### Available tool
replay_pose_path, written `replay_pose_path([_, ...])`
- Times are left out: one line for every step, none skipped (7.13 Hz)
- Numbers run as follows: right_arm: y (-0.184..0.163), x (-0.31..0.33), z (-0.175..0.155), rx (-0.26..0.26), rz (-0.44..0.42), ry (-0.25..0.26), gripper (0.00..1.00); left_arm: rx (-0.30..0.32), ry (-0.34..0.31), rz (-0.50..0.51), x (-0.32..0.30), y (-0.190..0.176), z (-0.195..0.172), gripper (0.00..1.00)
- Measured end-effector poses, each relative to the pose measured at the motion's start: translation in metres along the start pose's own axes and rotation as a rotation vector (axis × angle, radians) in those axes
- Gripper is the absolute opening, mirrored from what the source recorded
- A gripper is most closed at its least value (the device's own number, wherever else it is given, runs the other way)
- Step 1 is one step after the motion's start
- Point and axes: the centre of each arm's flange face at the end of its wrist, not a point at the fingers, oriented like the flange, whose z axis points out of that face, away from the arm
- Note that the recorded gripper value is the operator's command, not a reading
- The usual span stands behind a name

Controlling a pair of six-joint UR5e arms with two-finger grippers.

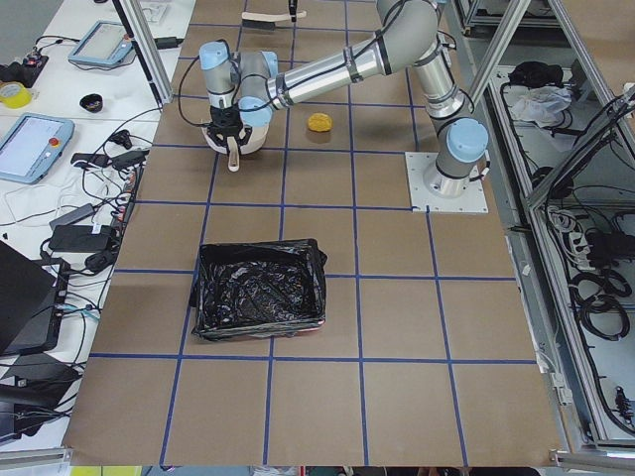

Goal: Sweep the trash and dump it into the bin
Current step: 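Sweep the sponge and croissant into the dustpan with the right-held brush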

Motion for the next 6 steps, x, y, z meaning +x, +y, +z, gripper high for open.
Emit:
replay_pose_path([-0.001, -0.035, -0.009, 0.005, 0.032, -0.004, 0.00, 0.024, -0.042, 0.004, -0.006, 0.016, -0.003, 0.00])
replay_pose_path([0.000, -0.075, -0.016, 0.013, 0.072, -0.001, 0.00, 0.057, -0.074, 0.001, -0.014, 0.032, -0.001, 0.00])
replay_pose_path([0.003, -0.115, -0.020, 0.025, 0.114, -0.003, 0.00, 0.090, -0.094, -0.003, -0.019, 0.049, 0.007, 0.00])
replay_pose_path([0.008, -0.149, -0.025, 0.040, 0.124, -0.011, 0.00, 0.123, -0.103, 0.009, -0.023, 0.064, 0.014, 0.00])
replay_pose_path([0.014, -0.182, -0.026, 0.039, 0.114, -0.026, 0.00, 0.142, -0.106, 0.025, -0.026, 0.077, 0.015, 0.00])
replay_pose_path([0.025, -0.215, -0.024, 0.014, 0.102, -0.068, 0.00, 0.157, -0.107, 0.044, -0.031, 0.089, 0.014, 0.00])
